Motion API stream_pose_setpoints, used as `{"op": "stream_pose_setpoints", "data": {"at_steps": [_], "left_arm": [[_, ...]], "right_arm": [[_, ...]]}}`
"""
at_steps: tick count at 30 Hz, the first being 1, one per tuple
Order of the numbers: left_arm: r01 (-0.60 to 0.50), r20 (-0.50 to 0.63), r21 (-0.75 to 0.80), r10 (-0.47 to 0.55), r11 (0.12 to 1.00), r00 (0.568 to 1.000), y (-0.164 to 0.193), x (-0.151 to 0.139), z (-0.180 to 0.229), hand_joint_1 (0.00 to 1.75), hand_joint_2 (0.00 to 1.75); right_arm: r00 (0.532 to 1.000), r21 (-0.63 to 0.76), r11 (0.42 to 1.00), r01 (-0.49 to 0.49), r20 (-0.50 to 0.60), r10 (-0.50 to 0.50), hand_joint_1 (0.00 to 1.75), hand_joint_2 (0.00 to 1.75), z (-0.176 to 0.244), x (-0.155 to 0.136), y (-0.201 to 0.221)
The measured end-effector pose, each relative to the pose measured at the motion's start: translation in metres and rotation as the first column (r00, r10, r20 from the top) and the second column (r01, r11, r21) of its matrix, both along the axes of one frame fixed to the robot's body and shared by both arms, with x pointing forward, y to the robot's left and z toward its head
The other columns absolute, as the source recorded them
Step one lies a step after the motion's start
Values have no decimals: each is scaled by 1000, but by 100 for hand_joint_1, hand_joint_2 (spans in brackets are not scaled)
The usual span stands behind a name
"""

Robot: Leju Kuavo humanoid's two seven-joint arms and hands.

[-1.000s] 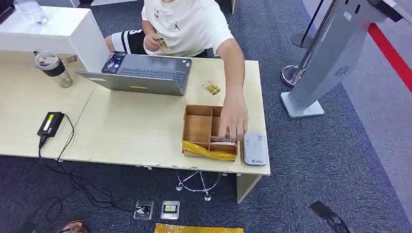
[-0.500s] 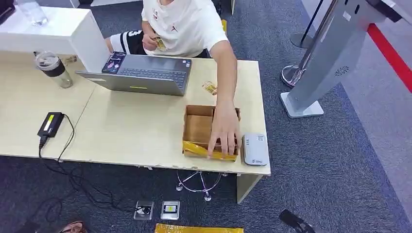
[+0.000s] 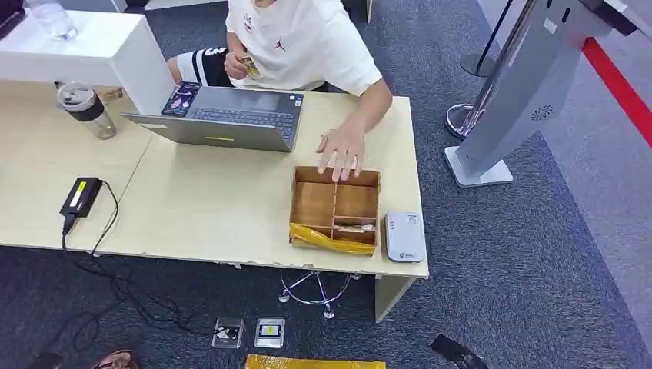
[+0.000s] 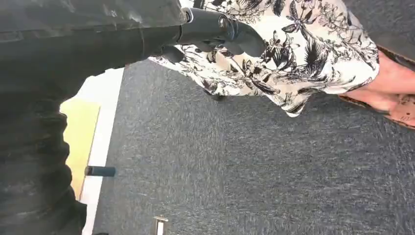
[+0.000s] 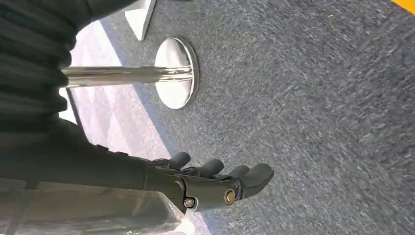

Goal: Pass the card to the sensor for recognition and then transmit it.

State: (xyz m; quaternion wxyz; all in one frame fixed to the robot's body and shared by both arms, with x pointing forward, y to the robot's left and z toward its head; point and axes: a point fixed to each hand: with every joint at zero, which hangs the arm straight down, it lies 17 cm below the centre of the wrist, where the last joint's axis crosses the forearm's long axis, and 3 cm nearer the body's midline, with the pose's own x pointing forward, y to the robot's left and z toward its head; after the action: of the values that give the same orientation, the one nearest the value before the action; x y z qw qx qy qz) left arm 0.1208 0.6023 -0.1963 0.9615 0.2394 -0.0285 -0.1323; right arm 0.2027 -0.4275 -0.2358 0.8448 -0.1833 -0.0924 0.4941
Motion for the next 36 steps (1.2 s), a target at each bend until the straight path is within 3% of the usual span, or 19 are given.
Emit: {"op": "stream_pose_setpoints", "data": {"at_steps": [6, 12, 21, 36], "left_arm": [[56, 93, -25, -53, 998, 994, 3, 17, 5, 0, 175], [61, 107, -14, -59, 998, 993, 8, 19, 8, 0, 175], [100, -21, -51, -101, 994, 995, 2, -1, 4, 0, 175], [125, -22, -65, -127, 990, 992, 8, -2, 8, 0, 175]], "right_arm": [[1000, 9, 1000, 3, -9, -3, 0, 175, -3, -11, -2], [1000, 9, 1000, 4, -16, -4, 0, 175, -5, -17, -4], [998, -2, 1000, -28, -51, 28, 0, 175, -4, -18, -5], [998, 13, 1000, -24, -54, 25, 0, 175, -6, -21, -3]]}}
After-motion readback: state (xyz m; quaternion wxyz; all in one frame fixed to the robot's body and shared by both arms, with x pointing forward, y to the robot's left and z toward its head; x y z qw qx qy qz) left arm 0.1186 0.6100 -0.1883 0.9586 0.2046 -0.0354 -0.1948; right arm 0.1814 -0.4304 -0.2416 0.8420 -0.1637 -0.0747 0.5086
